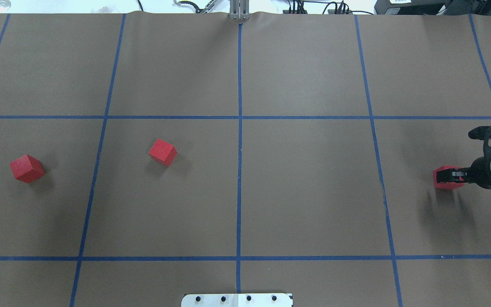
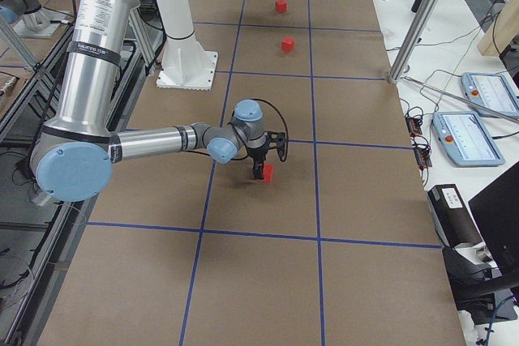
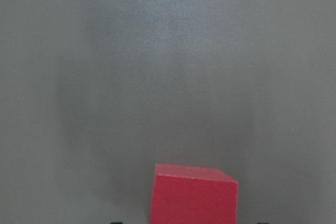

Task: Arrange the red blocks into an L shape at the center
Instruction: 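Carry the held red cube with the right gripper toward the table center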

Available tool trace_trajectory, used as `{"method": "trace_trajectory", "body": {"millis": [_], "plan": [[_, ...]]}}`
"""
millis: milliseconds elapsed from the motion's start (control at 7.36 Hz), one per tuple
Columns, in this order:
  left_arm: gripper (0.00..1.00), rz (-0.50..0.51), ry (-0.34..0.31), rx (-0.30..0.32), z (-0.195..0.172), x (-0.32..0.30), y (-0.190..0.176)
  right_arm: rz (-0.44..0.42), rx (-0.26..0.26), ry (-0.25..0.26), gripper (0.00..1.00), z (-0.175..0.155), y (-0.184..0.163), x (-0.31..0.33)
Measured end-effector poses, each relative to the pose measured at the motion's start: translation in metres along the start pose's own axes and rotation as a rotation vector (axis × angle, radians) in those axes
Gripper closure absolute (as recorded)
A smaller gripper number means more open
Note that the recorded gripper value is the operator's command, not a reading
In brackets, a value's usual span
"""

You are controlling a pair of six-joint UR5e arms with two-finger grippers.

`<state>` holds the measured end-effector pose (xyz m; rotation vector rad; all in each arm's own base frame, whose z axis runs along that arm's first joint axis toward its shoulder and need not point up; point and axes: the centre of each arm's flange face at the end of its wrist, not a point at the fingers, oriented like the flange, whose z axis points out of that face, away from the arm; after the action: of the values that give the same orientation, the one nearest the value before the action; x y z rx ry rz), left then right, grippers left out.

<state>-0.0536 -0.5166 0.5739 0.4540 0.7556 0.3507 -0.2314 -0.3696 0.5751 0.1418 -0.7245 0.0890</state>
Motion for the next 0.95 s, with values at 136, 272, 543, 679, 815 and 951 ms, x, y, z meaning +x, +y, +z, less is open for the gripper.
{"method": "trace_trajectory", "body": {"millis": [136, 272, 543, 679, 815, 951], "plan": [[0.00, 0.000, 0.000, 0.000, 0.000, 0.000, 0.000, -0.001, -0.001, -0.002, 1.00, 0.000, 0.000, -0.001], [0.00, 0.000, 0.000, 0.000, 0.000, 0.000, 0.000, -0.003, -0.003, -0.005, 1.00, 0.000, 0.000, -0.002], [0.00, 0.000, 0.000, 0.000, 0.000, 0.000, 0.000, -0.012, 0.000, -0.018, 1.00, -0.005, -0.002, -0.007], [0.00, 0.000, 0.001, 0.000, 0.000, 0.000, 0.000, -0.026, 0.015, -0.035, 1.00, -0.013, -0.007, -0.014], [0.00, 0.000, 0.001, 0.000, 0.000, 0.000, 0.000, -0.062, 0.048, -0.069, 1.00, -0.023, -0.024, -0.034], [0.00, -0.001, 0.002, 0.000, 0.000, 0.000, 0.000, -0.106, 0.083, -0.106, 1.00, -0.034, -0.050, -0.074]]}}
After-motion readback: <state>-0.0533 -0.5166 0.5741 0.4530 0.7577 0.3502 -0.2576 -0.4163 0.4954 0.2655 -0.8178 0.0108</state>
